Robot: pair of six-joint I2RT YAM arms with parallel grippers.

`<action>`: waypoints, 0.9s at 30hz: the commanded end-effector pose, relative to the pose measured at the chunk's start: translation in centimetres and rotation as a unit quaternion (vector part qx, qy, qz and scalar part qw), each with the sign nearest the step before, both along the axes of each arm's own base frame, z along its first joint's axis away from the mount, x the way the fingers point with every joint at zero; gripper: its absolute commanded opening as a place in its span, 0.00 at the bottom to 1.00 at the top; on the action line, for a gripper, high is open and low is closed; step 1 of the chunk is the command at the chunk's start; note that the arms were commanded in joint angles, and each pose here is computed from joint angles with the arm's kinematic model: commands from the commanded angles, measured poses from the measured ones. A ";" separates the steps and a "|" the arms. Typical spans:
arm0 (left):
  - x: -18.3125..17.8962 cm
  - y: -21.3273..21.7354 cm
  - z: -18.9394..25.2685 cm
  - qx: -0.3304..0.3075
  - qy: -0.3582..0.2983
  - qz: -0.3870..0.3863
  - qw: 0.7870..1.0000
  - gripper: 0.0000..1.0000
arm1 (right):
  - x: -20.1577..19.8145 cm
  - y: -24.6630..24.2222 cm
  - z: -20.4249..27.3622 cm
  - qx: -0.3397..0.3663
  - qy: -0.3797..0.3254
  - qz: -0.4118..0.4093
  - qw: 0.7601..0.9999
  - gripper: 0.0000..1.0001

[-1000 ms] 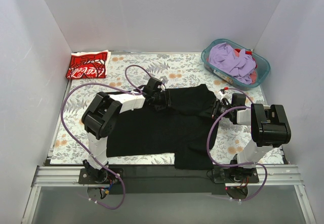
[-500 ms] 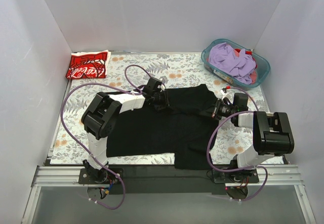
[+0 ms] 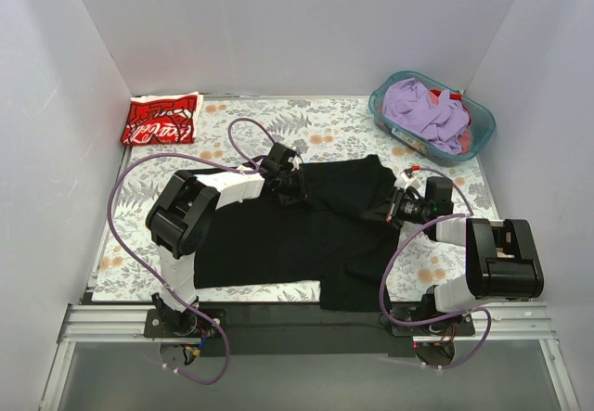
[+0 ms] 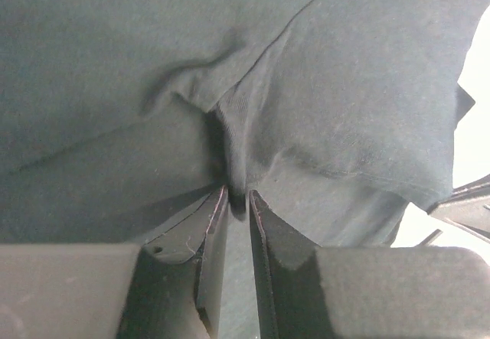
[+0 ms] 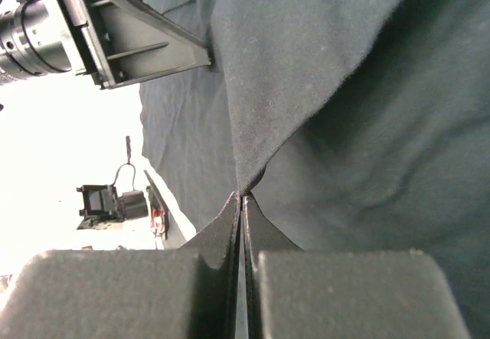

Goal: Fold and stack the t-shirts
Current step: Fold the tshirt

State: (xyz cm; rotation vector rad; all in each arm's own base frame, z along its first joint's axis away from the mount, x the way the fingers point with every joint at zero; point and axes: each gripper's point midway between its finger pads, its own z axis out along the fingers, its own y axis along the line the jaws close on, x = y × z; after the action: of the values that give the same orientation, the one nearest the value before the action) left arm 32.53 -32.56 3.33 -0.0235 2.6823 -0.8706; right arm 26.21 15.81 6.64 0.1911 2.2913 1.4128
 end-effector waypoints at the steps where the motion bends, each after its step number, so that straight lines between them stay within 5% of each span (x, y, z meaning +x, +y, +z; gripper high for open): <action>1: 0.4 0.0 3.5 -0.007 -0.029 -0.008 1.000 0.17 | -1.2 1.1 0.8 0.018 0.011 0.021 1.000 0.02; 16: 0.8 1.2 2.7 0.025 -0.003 -0.021 0.999 0.18 | -0.9 0.8 -2.5 -0.015 0.053 0.000 0.998 0.05; 27: 0.4 1.7 4.3 0.034 0.002 -0.036 0.999 0.17 | 3.0 -3.1 0.1 -0.168 -0.026 -0.046 0.984 0.36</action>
State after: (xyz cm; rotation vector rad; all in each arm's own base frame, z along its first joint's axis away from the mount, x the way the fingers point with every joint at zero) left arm 32.12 -31.14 4.89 0.0577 2.7772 -0.8063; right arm 26.48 14.78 4.56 0.2377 2.4411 1.1694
